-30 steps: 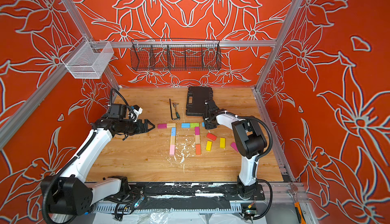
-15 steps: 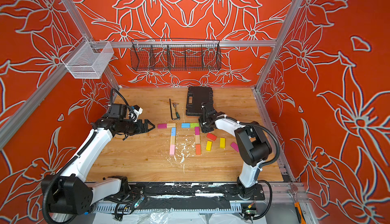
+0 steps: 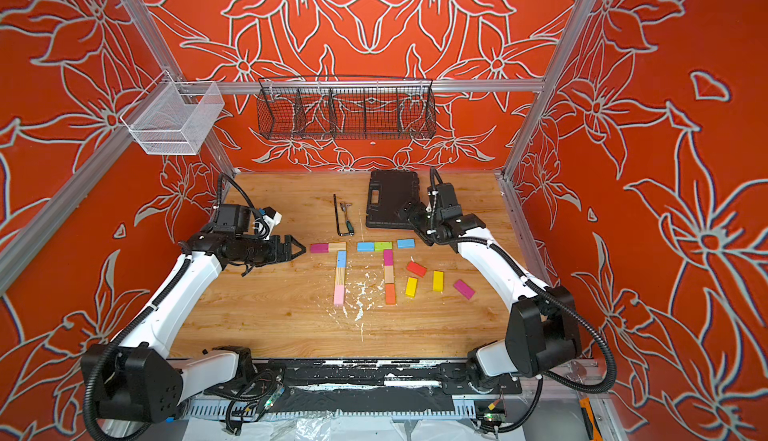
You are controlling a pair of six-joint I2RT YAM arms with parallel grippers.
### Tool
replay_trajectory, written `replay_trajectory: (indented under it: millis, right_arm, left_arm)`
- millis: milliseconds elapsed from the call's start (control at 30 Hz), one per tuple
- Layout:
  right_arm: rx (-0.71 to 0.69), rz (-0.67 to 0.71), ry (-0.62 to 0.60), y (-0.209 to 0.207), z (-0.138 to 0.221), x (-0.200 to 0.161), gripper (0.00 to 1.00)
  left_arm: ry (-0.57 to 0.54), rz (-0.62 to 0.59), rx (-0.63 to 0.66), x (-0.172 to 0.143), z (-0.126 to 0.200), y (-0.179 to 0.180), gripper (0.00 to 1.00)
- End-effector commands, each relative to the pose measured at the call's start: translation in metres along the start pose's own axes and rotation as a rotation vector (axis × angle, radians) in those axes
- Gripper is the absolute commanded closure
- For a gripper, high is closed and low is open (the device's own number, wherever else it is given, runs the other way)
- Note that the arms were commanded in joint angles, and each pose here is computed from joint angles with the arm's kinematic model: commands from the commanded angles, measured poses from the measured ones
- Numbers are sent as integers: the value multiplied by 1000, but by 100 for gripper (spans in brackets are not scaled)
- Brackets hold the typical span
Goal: Assemble the number 7 with building blocks
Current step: Place the building block at the center of the board, then pick up the building block from the center of the board.
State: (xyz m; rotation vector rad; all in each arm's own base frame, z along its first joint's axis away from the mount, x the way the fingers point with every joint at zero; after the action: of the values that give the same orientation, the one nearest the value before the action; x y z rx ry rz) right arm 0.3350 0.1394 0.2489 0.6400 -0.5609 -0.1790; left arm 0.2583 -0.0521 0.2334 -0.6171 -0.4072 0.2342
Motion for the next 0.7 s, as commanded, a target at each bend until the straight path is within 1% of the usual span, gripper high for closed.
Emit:
replay_trajectory:
  millis: [0, 33, 133, 233, 300, 367, 433, 467, 667]
  right_arm:
    - [36, 447, 226, 14, 9, -15, 3]
    - [-21, 527, 274, 8, 10, -20, 3]
    - [-170, 717, 357, -10, 11, -34, 3]
    - [-268, 889, 432, -22, 7, -53, 5]
    - [-317, 980, 456, -28, 1, -63, 6]
    - [-347, 1026, 486, -33, -5, -68, 6]
    - [-313, 1077, 532, -36, -13, -76, 8]
    - [-320, 1097, 549, -39, -17, -78, 9]
    - [-361, 1168, 644, -55, -40, -84, 13]
  left_arm:
    - [5, -28, -29, -2, 2, -2, 6]
    - [2, -33, -37, -2, 2, -3, 6]
    - [-1, -40, -52, -1, 3, -5, 6]
    - [10, -40, -70, -1, 1, -6, 6]
    - [20, -37, -80, -2, -1, -6, 6]
    - [22, -40, -84, -2, -1, -6, 6]
    - [21, -41, -82, -3, -1, -6, 6]
    - [21, -42, -81, -3, -1, -6, 6]
    - [17, -48, -83, -4, 1, -6, 6]
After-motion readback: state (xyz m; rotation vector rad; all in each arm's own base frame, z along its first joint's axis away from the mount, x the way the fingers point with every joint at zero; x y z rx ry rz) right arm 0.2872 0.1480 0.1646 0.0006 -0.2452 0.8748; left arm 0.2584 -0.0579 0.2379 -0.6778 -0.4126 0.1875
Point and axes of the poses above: each gripper's point midway between its finger pads, its own z axis back along the fingers, its own y axis along the line the jaws close on, x = y × z, the point moved 7 cm from there along z, back along the fingers, and after that the axes turned 12 degrees about z, right-handed, at the moved point
